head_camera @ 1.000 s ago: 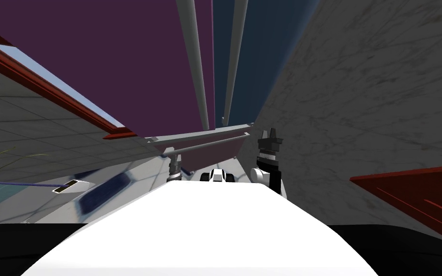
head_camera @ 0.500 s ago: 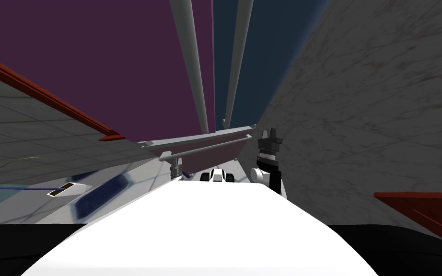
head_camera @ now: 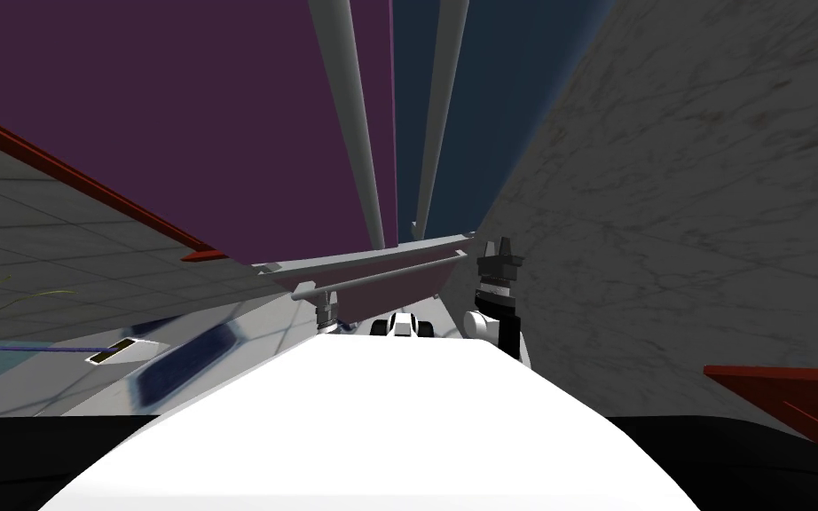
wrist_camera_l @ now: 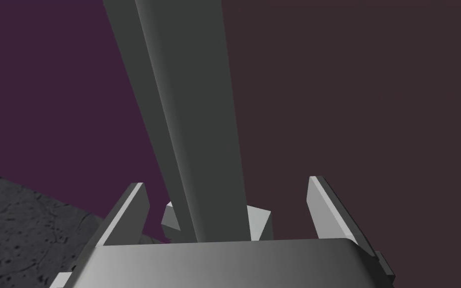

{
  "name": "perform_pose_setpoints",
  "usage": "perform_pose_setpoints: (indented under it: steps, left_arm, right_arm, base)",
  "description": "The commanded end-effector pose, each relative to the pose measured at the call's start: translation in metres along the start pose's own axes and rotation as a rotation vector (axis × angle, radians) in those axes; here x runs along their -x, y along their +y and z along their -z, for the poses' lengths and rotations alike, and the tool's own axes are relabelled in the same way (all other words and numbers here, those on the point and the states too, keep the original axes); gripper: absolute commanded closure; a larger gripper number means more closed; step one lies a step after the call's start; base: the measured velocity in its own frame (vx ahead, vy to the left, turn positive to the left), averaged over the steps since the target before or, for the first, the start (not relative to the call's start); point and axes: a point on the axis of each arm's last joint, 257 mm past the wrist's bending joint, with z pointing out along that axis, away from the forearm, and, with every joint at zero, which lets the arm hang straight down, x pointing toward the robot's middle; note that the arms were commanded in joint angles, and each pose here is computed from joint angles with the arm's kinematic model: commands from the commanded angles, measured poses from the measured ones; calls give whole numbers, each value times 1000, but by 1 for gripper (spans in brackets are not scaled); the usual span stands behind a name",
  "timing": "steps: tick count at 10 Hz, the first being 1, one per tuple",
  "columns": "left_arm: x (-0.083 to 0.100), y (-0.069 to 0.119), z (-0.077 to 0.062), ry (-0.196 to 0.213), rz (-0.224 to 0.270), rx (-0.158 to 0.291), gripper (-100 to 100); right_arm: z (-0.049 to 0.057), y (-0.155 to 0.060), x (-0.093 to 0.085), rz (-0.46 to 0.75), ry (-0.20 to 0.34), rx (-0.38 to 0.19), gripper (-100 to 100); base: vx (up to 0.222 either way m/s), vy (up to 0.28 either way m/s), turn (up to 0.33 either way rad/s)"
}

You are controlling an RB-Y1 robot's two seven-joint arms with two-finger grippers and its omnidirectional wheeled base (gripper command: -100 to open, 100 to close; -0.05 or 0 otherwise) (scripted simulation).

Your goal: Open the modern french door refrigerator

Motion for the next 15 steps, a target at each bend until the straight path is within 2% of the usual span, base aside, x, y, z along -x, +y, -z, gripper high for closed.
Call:
perform_pose_setpoints:
  steps: [1, 2, 3, 4, 7, 9, 12, 13, 15]
  left_arm:
    - [5, 1, -20, 4, 3, 2, -100]
    - [7, 1, -28, 5, 4, 2, -100]
    - [6, 1, -22, 4, 3, 1, -100]
    - [3, 1, -11, 2, 2, 2, 100]
    - [-2, 0, 10, -2, 0, 3, 100]
    - [3, -4, -6, 5, 3, -11, 100]
    - [9, -3, -17, 12, 4, 4, 100]
    - [10, -2, -19, 14, 4, 7, 100]
    - [10, -3, -14, 16, 6, 11, 100]
  right_arm:
    - [0, 0, 0, 0, 0, 0, 0]
    - [0, 0, 0, 0, 0, 0, 0]
    - [0, 0, 0, 0, 0, 0, 0]
    - [0, 0, 0, 0, 0, 0, 0]
    - [0, 0, 0, 0, 0, 0, 0]
    - [0, 0, 0, 0, 0, 0, 0]
    - [0, 0, 0, 0, 0, 0, 0]
    - [0, 0, 0, 0, 0, 0, 0]
    - [0, 0, 0, 0, 0, 0, 0]
  base:
    - [-11, -35, 19]
    - [-7, -33, 12]
    - [-2, -14, 1]
    - [5, 19, -20]
    - [9, 31, -19]
    - [-36, -22, 7]
    - [-160, -96, 34]
    - [-173, -101, 27]
    - [-89, -54, 14]
